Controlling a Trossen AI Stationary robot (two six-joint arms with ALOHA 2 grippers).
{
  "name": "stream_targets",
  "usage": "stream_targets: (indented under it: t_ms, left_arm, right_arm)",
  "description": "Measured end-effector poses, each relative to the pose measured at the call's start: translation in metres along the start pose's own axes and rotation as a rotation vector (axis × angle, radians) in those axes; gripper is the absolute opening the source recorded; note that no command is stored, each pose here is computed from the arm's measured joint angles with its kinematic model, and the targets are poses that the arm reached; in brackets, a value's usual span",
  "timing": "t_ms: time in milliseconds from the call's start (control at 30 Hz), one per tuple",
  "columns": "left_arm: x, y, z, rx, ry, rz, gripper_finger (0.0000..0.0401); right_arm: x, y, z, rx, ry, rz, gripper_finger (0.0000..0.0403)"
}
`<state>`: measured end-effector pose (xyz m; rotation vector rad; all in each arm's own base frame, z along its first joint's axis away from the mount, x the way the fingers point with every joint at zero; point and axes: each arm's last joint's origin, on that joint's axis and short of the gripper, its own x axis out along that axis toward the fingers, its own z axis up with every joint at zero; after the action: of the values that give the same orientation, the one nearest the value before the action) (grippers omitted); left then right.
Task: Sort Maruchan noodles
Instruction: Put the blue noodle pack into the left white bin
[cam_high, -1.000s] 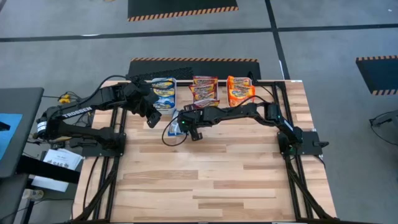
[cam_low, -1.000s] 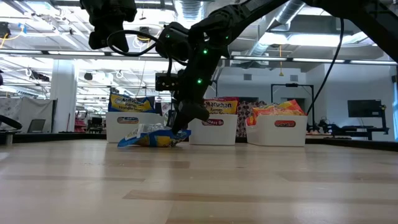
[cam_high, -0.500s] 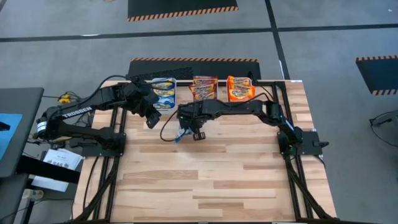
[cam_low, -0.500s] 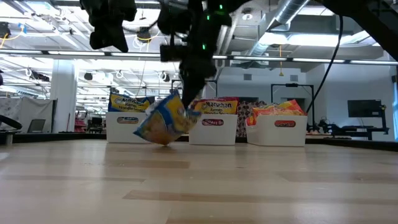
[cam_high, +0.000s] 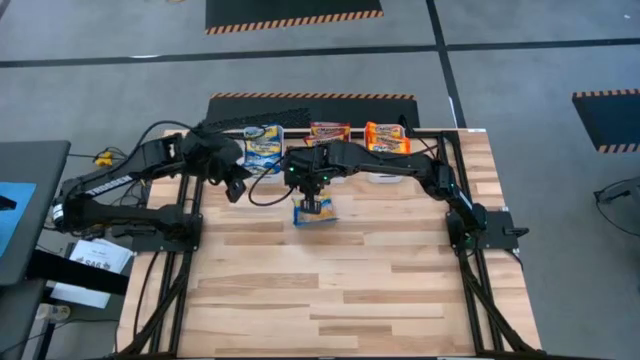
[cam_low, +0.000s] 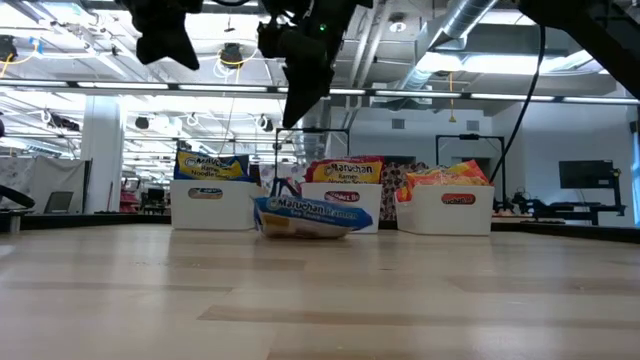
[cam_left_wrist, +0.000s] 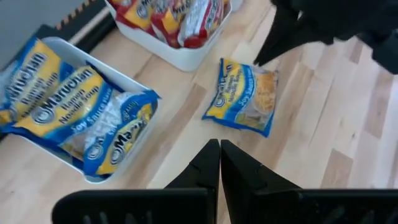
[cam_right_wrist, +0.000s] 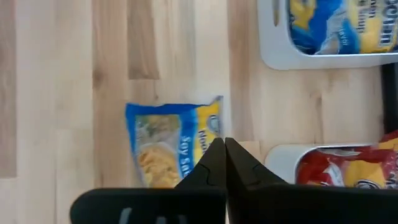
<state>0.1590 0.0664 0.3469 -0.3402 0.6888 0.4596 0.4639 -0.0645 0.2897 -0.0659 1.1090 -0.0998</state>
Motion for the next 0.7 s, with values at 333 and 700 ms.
stream_targets:
  t_ms: [333, 700]
  left_arm:
    - [-0.020, 0.004, -0.007, 0.016, -0.033, 0.005, 0.0000]
    - [-0.018, 0.005, -0.013, 0.019, 0.036, 0.023, 0.0000]
  right_arm:
    - [0.002, 0.007, -0.001, 0.095, 0.006, 0.205, 0.0080]
    - [0.011, 0.013, -0.026, 0.393, 0.278, 0.280, 0.0183]
